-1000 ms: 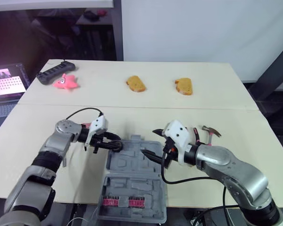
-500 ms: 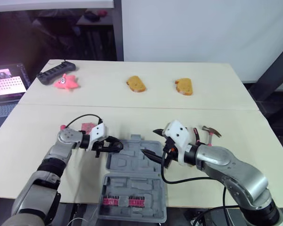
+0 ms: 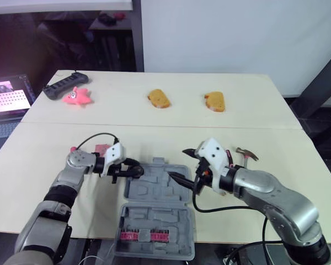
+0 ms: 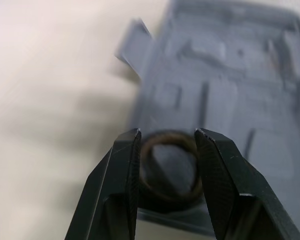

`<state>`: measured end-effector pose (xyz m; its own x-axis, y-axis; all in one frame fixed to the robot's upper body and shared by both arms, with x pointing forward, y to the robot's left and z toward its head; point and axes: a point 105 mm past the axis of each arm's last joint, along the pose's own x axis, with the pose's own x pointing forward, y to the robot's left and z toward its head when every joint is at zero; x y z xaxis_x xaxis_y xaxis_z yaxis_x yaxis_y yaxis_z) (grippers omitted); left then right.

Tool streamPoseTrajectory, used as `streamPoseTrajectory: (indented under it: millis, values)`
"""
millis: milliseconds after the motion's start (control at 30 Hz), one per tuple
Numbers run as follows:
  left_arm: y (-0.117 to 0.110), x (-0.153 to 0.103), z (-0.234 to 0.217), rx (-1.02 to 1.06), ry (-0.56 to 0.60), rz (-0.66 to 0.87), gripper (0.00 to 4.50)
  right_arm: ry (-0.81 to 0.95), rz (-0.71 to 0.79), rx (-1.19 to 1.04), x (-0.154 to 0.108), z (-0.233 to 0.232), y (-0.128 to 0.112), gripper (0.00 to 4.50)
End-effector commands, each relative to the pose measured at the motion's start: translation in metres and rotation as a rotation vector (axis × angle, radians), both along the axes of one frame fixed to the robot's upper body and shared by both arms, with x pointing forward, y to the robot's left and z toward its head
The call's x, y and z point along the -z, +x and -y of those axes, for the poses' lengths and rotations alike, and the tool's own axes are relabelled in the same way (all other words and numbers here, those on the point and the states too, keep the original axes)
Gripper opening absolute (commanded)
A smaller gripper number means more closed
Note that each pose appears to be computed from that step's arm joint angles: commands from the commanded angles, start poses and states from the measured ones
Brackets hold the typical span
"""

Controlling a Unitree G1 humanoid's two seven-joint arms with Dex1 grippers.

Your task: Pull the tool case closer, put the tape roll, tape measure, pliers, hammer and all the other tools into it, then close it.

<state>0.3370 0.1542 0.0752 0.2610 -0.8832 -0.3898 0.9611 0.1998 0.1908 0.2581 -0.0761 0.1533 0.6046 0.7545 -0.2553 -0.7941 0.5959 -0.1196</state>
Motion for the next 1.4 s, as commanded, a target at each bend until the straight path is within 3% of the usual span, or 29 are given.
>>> streamPoseTrajectory:
  millis: [33,200,333,433,567,633,867,1167,1400]
  values:
    - [-0.002,-0.051,-0.013,-0.009,-0.068,0.052,1.79,0.062,0.068,0.028,-0.023,0.026,-0.007,4.5]
    - [-0.019,-0.078,-0.054,-0.152,-0.101,-0.022,1.79,0.026,0.061,0.13,-0.018,0.081,-0.008,4.5]
    - [-0.033,-0.069,-0.154,-0.512,0.032,-0.039,1.79,-0.052,-0.007,0.256,0.005,0.144,-0.026,4.5]
    - [-0.06,-0.066,-0.225,-0.766,0.1,-0.04,2.6,-0.085,-0.042,0.337,0.019,0.188,-0.045,4.5]
    - [-0.101,-0.056,-0.276,-0.934,0.148,-0.093,4.45,-0.123,-0.076,0.452,0.034,0.241,-0.063,4.5]
    - [-0.112,-0.052,-0.288,-0.982,0.141,-0.1,4.45,-0.137,-0.086,0.48,0.039,0.257,-0.07,4.5]
    - [-0.134,-0.031,-0.298,-1.021,0.176,-0.14,4.45,-0.148,-0.123,0.519,0.053,0.281,-0.082,4.5]
    - [-0.127,-0.029,-0.282,-0.978,0.145,-0.123,4.45,-0.124,-0.126,0.491,0.054,0.267,-0.079,4.5]
    - [-0.111,-0.031,-0.239,-1.026,-0.055,0.0,4.45,-0.003,-0.01,0.386,0.022,0.214,-0.047,4.5]
